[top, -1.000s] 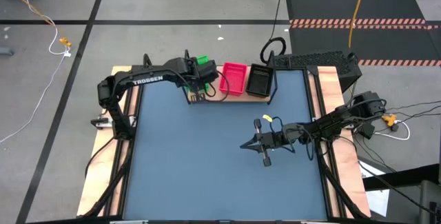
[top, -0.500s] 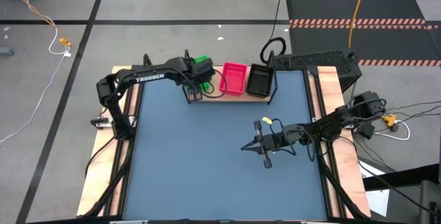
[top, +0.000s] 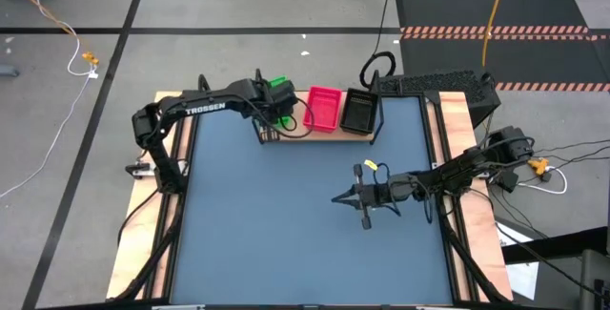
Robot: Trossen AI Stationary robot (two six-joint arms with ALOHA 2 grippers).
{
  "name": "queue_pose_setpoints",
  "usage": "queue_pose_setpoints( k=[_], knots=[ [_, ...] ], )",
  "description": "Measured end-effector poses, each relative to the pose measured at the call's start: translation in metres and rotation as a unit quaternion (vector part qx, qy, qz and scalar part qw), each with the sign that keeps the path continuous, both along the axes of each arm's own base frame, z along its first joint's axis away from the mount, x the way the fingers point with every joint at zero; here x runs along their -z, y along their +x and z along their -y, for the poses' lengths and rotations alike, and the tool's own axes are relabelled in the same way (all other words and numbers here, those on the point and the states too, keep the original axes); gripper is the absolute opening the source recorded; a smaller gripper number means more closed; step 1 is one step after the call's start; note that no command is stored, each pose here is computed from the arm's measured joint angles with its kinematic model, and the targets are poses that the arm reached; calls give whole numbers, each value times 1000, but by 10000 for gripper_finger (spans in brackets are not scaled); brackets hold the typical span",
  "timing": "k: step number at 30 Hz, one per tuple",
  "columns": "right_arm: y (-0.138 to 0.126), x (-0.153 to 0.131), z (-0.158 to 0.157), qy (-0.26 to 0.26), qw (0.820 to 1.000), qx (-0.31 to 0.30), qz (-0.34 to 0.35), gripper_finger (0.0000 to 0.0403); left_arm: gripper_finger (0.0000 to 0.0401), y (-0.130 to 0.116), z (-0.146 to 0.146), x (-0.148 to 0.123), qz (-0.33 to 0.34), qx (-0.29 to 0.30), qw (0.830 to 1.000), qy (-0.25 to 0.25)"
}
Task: Stack baskets on shelf by color
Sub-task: Stack the green bin on the green bins on the shelf
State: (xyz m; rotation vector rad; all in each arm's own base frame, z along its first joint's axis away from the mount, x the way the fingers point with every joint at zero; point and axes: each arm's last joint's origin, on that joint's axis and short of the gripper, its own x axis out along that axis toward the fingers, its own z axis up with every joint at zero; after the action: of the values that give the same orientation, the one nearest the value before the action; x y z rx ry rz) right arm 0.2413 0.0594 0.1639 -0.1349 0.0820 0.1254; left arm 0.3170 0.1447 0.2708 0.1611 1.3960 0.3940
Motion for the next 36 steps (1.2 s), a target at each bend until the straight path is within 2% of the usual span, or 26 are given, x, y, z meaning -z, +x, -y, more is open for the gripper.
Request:
queue_pose_setpoints(
  k=[5, 9, 15, 19, 24, 28, 32, 36],
  knots=[
    [1, 0, 3, 0, 1000, 7, 0, 0, 8, 7, 8, -17, 19, 10, 1000, 15],
    [1, 0, 5, 0, 1000, 11, 0, 0, 8, 8, 15, -32, 6, 10, 999, 45],
    [1, -1, 5, 1, 1000, 12, 4, 0, 8, 5, 14, -35, -4, 1, 999, 45],
    [2, -2, 7, 7, 999, 33, 8, 0, 7, 8, 11, -25, -32, -12, 998, 50],
    [2, -2, 8, 13, 999, 50, 7, 0, 9, 15, 11, -1, -100, -23, 993, 53],
    [2, -2, 8, 18, 999, 51, 7, 0, 14, 23, 15, 17, -141, -9, 989, 53],
    [2, -1, 8, 15, 999, 50, 6, 0, 20, 31, 21, 26, -155, 20, 986, 56],
    [1, 0, 8, 14, 999, 51, 2, 0, 44, 38, 26, 26, -132, 40, 988, 64]
  ],
)
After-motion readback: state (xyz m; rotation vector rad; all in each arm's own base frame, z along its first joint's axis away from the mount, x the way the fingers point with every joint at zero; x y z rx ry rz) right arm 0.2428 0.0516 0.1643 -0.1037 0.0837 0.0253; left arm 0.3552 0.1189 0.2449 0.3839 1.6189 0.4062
